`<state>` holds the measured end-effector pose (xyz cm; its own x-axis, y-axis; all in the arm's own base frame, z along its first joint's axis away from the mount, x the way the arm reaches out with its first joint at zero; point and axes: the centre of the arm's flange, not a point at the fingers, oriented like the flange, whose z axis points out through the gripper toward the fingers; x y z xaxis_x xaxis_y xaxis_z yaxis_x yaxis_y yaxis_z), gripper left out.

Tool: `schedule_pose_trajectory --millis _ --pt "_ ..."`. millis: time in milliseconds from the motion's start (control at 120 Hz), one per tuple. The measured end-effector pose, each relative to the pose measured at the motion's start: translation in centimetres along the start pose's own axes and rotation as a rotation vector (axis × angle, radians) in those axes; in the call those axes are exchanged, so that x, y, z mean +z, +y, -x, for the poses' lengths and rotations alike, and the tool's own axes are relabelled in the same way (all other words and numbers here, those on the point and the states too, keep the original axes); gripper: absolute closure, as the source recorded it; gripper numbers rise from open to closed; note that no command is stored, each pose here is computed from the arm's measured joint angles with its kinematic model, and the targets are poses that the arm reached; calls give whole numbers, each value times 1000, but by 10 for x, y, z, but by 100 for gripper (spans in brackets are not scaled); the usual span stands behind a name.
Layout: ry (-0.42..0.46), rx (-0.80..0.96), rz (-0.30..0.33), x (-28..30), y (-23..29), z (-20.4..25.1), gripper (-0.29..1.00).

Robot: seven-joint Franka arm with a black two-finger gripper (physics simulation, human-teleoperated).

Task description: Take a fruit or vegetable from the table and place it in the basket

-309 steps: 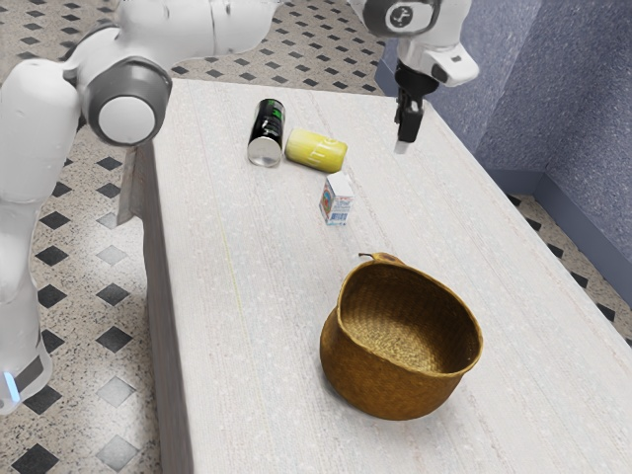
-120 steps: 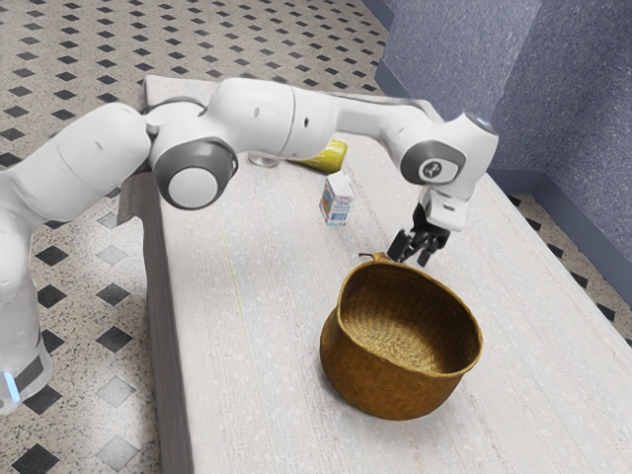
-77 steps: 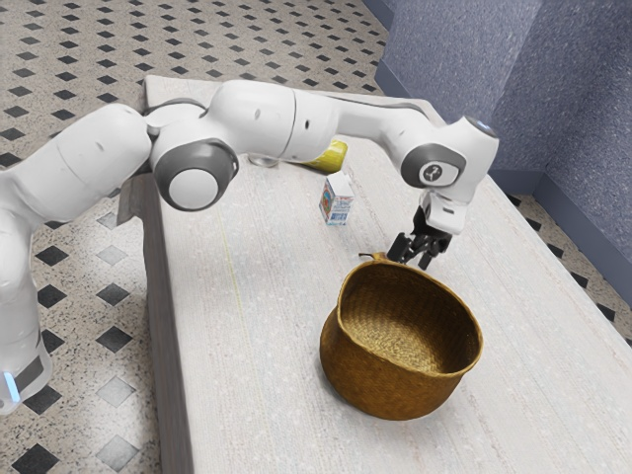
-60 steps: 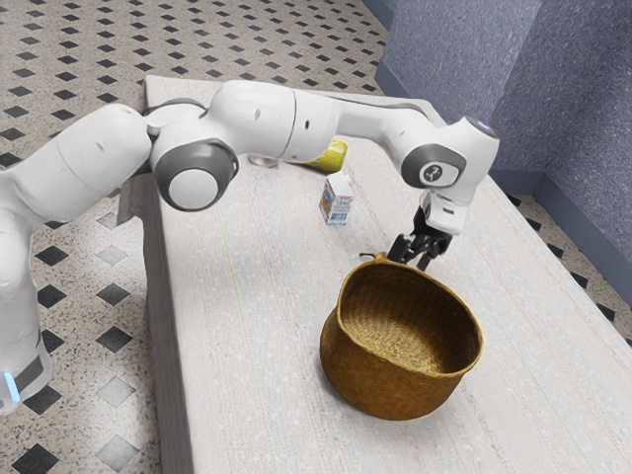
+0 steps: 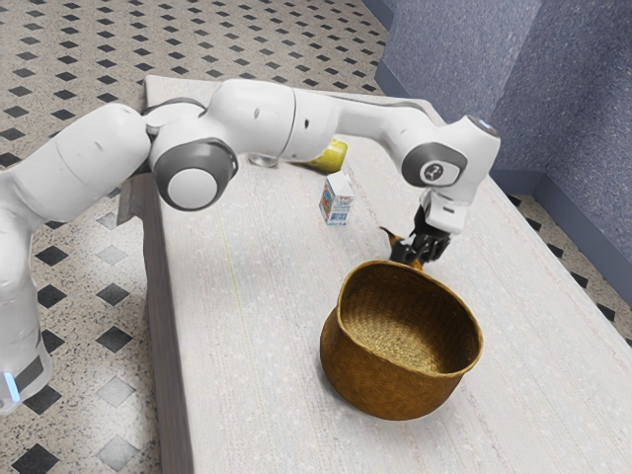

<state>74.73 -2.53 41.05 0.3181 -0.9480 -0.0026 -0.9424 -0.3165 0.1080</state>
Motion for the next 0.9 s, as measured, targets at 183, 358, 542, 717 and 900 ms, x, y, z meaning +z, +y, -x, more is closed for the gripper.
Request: schedule_pose_trajectory --millis 183,358,542,717,900 --pt "35 13 -93 -73 13 -4 58" --pt "87 32 -184 -172 54 -3 59" --pt "70 160 -153 -208 151 -71 57" --pt "49 222 -117 -192 200 -110 57" --pt "41 265 -106 -174 237 -142 57"
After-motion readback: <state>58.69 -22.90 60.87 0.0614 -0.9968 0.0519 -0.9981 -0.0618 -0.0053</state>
